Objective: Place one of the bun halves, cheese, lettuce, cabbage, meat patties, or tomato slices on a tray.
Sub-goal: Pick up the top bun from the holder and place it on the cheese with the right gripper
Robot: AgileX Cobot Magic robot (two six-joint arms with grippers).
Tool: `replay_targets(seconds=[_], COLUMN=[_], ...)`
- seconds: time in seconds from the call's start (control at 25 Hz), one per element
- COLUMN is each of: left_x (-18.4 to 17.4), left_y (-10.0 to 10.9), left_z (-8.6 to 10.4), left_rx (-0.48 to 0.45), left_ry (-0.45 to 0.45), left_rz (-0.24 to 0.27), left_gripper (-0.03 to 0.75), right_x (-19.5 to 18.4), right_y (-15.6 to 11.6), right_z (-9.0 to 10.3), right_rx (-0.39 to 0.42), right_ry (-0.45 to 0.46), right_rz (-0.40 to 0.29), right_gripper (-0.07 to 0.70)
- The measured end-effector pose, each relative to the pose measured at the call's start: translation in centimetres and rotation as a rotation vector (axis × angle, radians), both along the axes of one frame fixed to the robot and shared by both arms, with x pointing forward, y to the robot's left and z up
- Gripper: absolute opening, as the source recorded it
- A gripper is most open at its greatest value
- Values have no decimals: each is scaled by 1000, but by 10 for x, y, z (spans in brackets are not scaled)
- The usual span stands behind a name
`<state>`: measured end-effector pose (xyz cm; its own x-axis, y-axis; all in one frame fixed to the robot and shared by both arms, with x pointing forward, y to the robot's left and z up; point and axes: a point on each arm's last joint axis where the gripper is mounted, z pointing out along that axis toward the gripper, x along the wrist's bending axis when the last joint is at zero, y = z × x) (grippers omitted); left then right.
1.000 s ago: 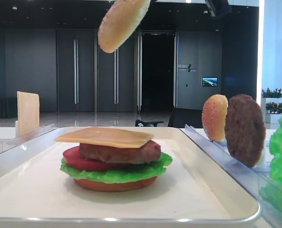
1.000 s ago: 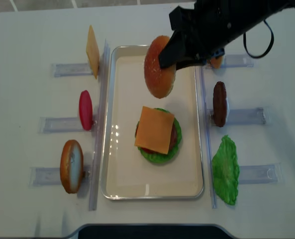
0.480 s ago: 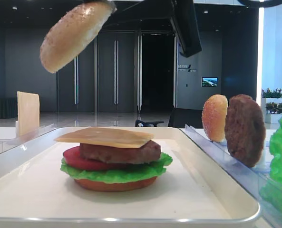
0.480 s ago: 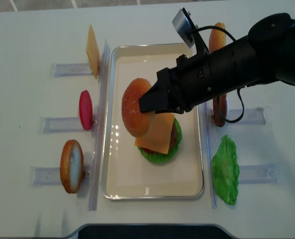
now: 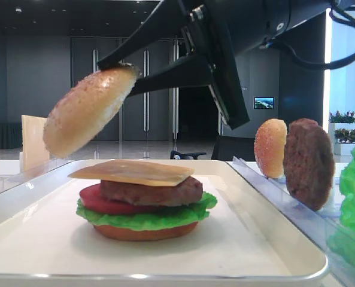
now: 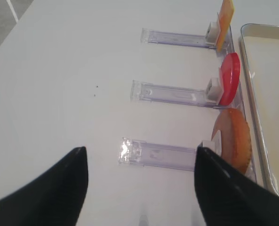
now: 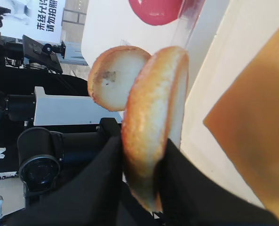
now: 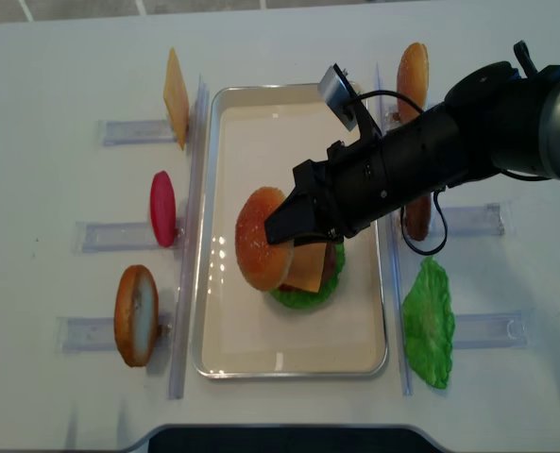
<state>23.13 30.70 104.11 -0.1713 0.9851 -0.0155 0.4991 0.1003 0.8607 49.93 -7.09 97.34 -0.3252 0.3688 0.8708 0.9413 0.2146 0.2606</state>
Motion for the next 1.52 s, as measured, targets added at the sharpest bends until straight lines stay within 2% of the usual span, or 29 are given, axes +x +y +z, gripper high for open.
replay_targets(seconds=[0.24,0.88,1.52], left_x=[0,0,0], left_y=[0,0,0], left_z=[0,0,0], left_rx=[0,0,0], left_ry=[0,0,0], left_rz=[0,0,0], left_gripper=[535,535,535], right_x=[5,15,14], right_y=[-3,-19,-21], right_z=[-8,-7,-6], right_rx=[-10,10,19], right_ry=[11,23,32], right_rz=[-10,-41,-18], right_gripper=[199,199,199])
